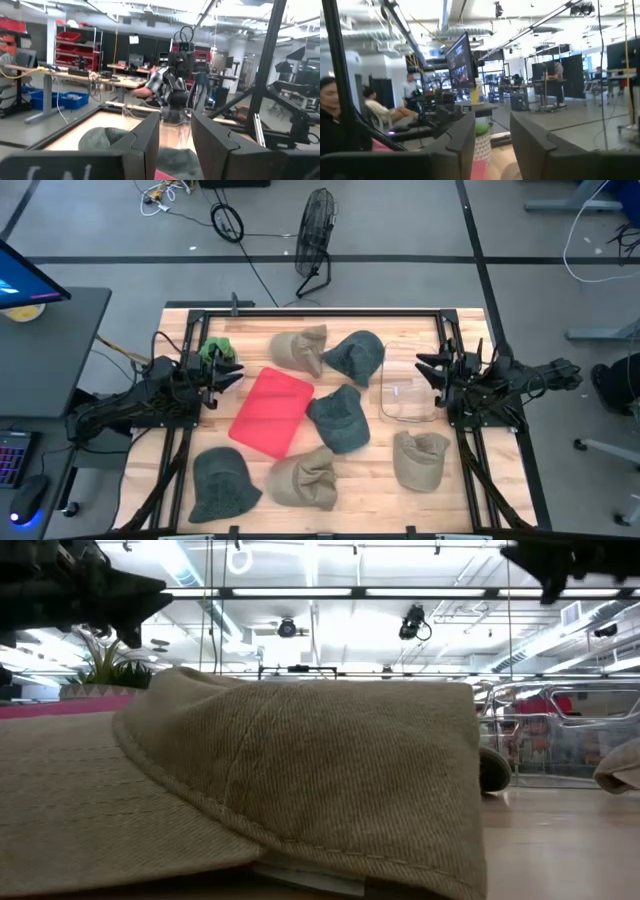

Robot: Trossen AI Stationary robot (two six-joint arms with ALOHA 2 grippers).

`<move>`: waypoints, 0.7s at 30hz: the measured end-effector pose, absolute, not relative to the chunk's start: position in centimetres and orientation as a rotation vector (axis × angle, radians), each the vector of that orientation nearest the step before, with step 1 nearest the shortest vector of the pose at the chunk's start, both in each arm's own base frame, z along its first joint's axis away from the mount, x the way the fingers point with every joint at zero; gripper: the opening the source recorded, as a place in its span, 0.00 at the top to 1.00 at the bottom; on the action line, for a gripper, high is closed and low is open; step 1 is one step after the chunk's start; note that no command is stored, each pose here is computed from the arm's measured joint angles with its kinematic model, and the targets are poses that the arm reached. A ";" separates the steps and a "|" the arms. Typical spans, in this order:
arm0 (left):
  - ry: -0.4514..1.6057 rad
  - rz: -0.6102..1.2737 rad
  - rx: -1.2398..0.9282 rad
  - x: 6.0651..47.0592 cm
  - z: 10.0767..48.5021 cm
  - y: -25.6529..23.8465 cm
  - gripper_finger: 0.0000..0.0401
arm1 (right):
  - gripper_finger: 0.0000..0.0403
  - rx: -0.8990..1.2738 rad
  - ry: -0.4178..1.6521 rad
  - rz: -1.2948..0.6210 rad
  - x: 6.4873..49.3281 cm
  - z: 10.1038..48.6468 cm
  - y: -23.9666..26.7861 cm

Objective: Pick & Place hat
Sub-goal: Put the top black cap into the transparent bin

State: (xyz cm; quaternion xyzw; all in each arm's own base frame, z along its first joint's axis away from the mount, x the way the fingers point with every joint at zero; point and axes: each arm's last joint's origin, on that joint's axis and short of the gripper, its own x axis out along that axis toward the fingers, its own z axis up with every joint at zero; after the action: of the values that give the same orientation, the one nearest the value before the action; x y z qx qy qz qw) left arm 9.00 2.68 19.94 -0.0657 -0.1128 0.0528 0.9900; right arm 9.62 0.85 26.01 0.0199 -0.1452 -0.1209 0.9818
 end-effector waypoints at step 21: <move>-0.105 0.150 -0.147 12.7 28.5 4.2 0.71 | 0.65 0.118 0.638 -0.728 27.2 27.1 -5.6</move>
State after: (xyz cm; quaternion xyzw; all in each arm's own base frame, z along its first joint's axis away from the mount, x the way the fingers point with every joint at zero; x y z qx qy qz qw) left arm 12.72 4.19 28.46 -0.0735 -0.0526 0.0748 0.9931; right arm 27.20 -5.59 27.05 0.0568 0.3063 -0.3499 0.8835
